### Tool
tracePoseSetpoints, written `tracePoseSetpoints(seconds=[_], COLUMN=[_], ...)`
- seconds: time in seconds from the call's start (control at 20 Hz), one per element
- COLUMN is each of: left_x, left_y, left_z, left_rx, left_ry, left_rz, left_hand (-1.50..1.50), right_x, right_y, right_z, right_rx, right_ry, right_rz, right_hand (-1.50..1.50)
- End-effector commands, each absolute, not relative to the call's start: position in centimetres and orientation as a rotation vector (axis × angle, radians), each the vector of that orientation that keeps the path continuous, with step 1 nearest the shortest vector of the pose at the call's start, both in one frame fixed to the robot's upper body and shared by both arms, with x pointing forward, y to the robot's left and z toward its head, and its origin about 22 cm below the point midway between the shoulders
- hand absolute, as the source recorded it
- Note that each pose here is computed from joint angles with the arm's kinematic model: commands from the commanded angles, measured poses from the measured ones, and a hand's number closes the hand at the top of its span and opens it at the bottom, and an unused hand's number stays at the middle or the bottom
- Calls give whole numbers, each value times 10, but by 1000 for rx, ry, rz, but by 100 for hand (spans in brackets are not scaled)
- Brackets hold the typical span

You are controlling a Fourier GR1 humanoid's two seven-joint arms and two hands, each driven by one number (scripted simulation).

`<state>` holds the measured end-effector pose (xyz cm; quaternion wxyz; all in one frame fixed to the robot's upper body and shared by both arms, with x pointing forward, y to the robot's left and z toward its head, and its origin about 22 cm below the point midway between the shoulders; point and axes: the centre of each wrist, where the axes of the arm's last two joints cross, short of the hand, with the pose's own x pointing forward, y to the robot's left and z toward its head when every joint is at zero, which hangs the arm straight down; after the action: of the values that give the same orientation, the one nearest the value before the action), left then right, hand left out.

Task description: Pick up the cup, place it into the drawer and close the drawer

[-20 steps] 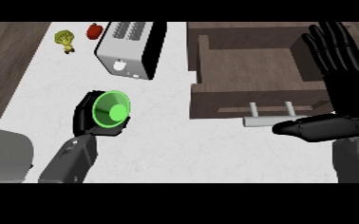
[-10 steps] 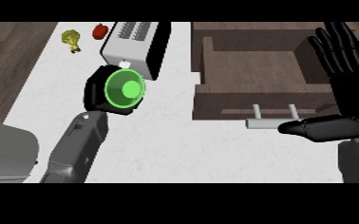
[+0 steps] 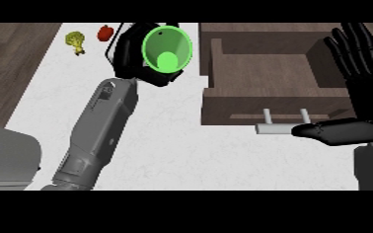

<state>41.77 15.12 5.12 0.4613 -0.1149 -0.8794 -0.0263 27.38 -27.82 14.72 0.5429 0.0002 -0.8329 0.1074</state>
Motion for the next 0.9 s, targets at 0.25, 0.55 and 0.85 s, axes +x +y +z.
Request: tracePoseSetpoints(seconds=[0.25, 0.55, 0.85], left_x=[430, 443, 447], left_y=[71, 38, 32], left_z=[164, 204, 166], left_rx=[-229, -144, -14], left_ry=[-2131, -1999, -1873], left_rz=[-140, -191, -265], left_hand=[150, 150, 150], right_x=[271, 278, 273], right_y=[-282, -277, -264], right_z=[151, 146, 148], right_rx=[-17, 4, 51], right_ry=[-2003, -2004, -2019], right_rz=[258, 269, 279], right_hand=[-150, -150, -150])
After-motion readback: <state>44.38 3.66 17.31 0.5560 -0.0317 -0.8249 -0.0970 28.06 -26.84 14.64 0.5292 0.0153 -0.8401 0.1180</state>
